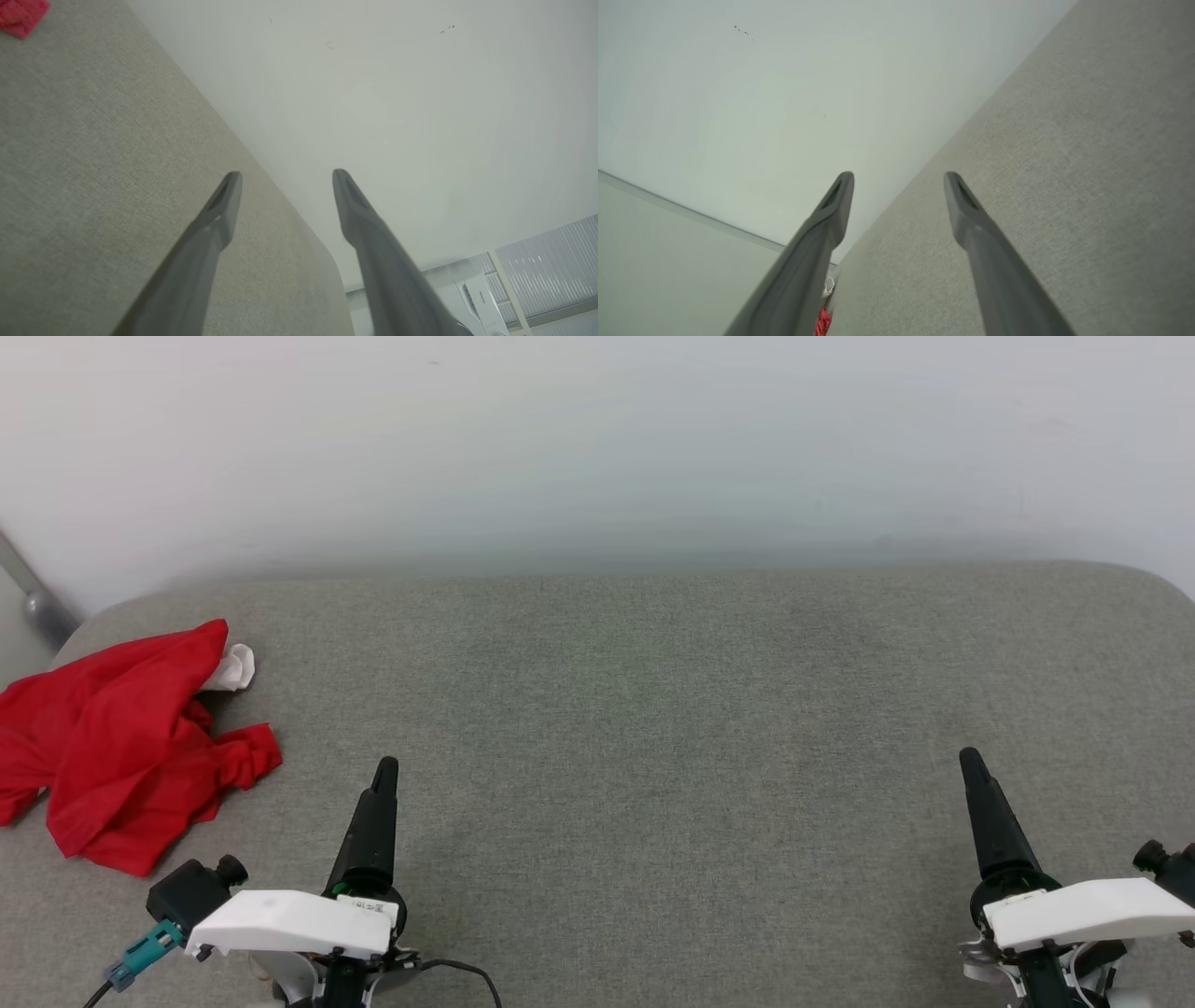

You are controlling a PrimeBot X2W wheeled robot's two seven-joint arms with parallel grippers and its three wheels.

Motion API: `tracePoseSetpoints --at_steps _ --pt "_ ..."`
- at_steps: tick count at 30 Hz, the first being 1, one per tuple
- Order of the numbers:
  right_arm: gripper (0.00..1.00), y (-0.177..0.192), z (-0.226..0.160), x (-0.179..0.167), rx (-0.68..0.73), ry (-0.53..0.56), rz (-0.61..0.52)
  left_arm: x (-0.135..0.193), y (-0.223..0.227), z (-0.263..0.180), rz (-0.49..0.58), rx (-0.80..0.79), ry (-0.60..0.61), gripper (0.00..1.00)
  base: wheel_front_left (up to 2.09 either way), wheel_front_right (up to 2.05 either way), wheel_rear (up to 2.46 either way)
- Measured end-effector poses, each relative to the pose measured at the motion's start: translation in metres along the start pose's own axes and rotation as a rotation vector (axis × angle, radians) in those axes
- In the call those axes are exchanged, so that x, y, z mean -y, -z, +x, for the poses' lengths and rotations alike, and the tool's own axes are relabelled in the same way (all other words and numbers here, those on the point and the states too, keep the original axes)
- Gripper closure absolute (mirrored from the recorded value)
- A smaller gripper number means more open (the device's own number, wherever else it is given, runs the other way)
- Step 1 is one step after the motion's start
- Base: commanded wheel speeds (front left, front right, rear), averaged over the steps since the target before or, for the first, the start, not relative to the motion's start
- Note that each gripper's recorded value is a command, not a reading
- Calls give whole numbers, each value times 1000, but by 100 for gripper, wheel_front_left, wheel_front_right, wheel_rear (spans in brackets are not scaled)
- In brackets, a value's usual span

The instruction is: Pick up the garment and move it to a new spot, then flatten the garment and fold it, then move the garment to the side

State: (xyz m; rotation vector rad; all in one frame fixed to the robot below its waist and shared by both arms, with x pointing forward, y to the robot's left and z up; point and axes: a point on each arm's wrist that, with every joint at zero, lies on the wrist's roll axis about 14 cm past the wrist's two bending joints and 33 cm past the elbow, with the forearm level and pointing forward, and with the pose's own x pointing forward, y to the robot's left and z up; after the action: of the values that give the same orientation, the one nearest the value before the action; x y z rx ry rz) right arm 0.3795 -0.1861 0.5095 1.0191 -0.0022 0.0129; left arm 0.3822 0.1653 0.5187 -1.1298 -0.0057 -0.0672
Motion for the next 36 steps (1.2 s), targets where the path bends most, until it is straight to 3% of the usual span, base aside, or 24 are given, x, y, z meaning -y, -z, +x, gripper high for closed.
tracePoseSetpoints --at_steps 14,36 --pt "0 4 -6 4 -12 -3 -320 6 7 -2 289 -10 21 0 0 0 0" --pt "0 14 -3 -2 -32 -48 -618 11 12 -7 626 5 33 0 0 0 0"
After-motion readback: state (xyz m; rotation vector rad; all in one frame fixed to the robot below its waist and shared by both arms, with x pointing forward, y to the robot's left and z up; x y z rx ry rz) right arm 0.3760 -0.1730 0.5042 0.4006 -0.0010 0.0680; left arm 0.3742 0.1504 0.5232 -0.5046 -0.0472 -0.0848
